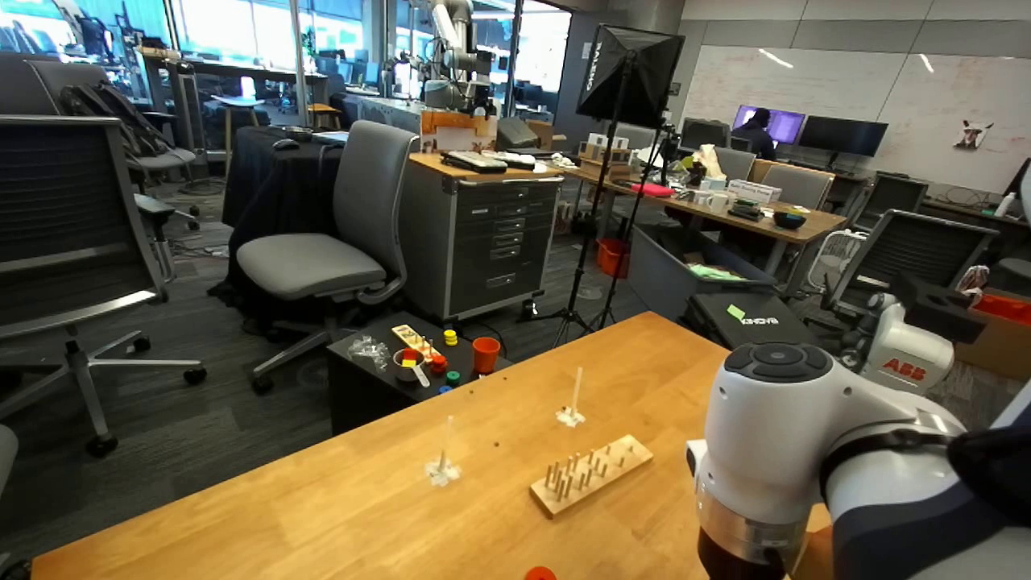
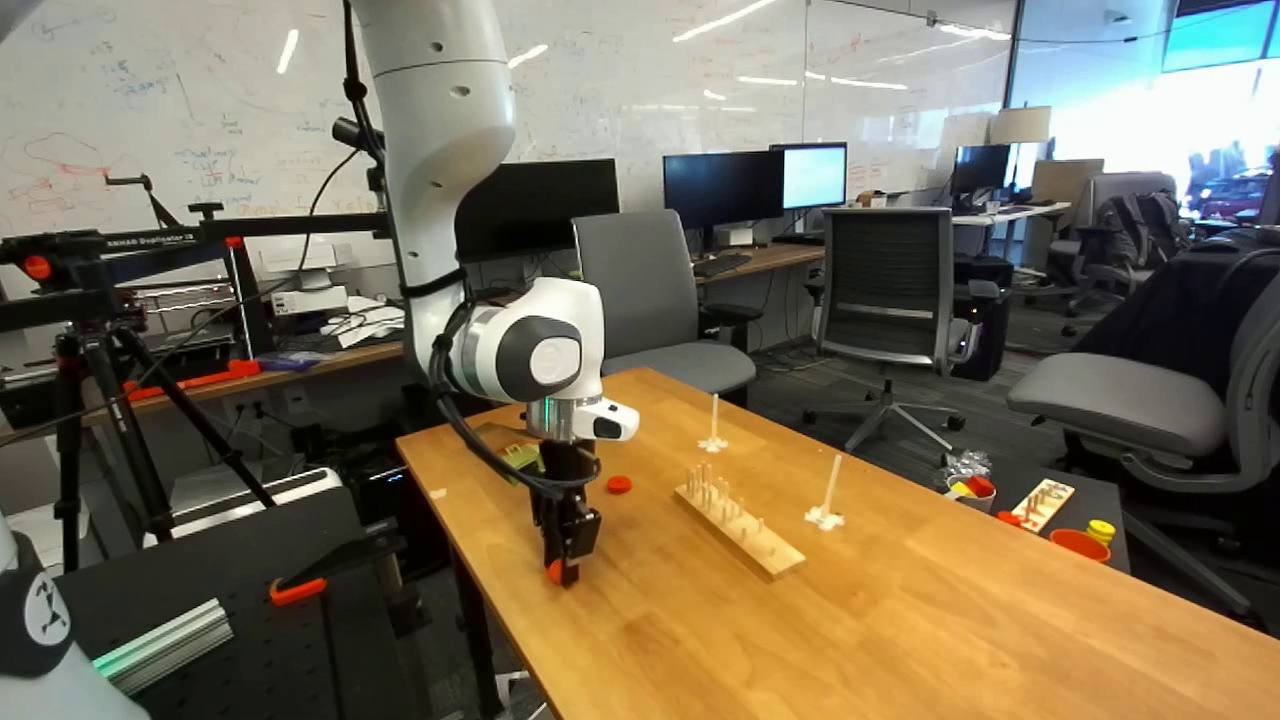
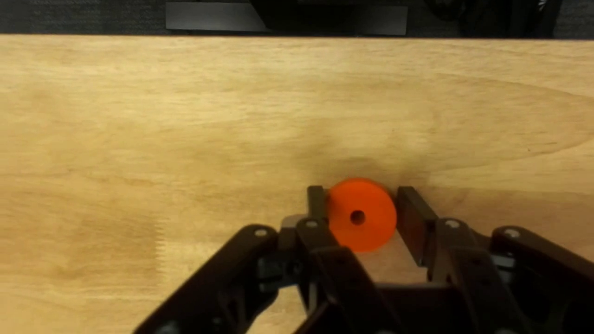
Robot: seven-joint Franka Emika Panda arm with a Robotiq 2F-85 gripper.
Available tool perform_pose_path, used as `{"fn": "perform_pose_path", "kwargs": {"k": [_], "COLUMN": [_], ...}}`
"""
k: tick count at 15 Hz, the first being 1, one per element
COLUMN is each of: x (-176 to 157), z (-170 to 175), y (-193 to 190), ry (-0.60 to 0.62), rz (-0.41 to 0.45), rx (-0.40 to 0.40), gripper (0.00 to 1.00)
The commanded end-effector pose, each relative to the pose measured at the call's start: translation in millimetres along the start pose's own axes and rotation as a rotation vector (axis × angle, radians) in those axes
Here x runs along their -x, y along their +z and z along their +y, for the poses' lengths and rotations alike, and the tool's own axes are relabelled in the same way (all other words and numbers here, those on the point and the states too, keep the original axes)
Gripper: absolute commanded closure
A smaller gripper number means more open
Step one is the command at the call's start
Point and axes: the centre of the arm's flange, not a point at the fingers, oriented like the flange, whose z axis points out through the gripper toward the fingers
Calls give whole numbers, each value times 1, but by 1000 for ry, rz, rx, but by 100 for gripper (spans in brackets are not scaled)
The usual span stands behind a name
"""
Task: Put an orange disc on the wooden rack
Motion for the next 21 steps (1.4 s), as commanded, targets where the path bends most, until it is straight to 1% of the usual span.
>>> {"fn": "perform_pose_path", "kwargs": {"k": [1,5,10,15,21], "x": [-15,-37,-80,-119,-144], "z": [8,18,40,58,79], "y": [-15,-27,-52,-72,-86], "ry": [33,72,151,228,317], "rz": [24,55,104,99,70], "rx": [-17,-22,-33,-58,-87], "gripper": [83,83,83,83,83]}}
